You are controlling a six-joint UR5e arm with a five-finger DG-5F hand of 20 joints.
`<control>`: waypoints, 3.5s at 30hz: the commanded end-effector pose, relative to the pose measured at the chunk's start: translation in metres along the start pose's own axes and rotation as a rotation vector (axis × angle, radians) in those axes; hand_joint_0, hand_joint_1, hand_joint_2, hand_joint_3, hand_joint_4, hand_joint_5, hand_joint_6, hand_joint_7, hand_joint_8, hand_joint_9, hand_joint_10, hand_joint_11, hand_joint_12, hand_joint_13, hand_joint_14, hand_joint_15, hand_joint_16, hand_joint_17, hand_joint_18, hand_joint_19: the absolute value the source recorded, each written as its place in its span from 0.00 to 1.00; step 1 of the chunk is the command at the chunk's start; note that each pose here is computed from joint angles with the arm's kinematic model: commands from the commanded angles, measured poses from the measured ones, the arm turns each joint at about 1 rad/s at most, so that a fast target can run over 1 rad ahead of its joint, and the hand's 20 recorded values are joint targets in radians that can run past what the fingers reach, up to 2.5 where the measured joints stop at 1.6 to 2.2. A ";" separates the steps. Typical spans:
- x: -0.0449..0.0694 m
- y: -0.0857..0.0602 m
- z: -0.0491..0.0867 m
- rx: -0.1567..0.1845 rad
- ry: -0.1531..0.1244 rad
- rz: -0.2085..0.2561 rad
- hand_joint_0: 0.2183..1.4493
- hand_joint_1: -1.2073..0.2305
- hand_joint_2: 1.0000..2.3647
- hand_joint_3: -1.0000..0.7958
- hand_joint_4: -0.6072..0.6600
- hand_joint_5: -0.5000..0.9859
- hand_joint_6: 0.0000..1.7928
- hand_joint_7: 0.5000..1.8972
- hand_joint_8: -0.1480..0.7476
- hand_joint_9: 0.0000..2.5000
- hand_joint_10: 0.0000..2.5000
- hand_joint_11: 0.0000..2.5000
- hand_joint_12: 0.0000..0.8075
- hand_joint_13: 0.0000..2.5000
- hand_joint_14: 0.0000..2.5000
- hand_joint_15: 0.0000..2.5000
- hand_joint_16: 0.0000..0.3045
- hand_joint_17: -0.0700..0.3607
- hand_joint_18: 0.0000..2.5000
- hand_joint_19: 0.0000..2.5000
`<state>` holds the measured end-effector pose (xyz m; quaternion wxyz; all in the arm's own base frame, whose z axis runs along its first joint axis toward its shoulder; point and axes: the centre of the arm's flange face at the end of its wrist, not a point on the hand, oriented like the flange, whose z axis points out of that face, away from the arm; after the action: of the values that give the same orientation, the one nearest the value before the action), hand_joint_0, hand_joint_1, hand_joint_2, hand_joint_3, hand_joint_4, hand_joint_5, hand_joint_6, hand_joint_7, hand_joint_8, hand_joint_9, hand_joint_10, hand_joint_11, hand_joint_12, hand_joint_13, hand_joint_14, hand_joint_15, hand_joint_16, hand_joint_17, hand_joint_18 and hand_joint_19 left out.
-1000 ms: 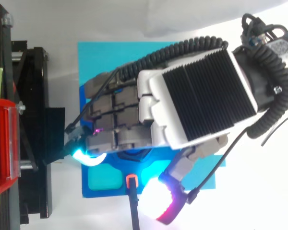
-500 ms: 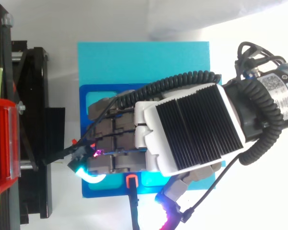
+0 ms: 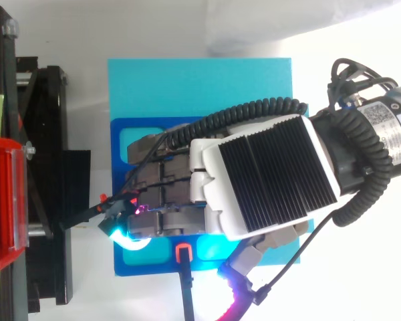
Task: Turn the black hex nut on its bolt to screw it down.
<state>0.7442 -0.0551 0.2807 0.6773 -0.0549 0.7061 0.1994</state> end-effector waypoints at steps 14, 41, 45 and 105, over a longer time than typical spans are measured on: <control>-0.002 -0.016 -0.012 -0.009 0.018 -0.018 0.19 0.54 0.00 0.28 0.71 0.20 0.48 0.09 0.56 0.29 0.00 0.22 0.45 0.30 0.00 0.10 0.15 0.40 0.25 0.11; -0.010 -0.055 -0.040 -0.038 0.026 -0.029 0.19 0.54 0.00 0.28 0.71 0.20 0.47 0.08 0.56 0.30 0.00 0.22 0.43 0.30 0.00 0.09 0.15 0.40 0.25 0.11; -0.011 -0.056 -0.040 -0.038 0.020 -0.032 0.19 0.53 0.00 0.28 0.72 0.20 0.47 0.08 0.56 0.30 0.00 0.22 0.43 0.30 0.00 0.09 0.15 0.40 0.26 0.12; 0.001 0.001 -0.004 -0.031 0.038 0.011 0.19 0.56 0.00 0.28 0.71 0.20 0.41 0.13 0.55 0.28 0.00 0.21 0.45 0.29 0.00 0.10 0.15 0.40 0.24 0.11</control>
<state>0.7417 -0.0551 0.2817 0.6661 -0.0664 0.7117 0.2131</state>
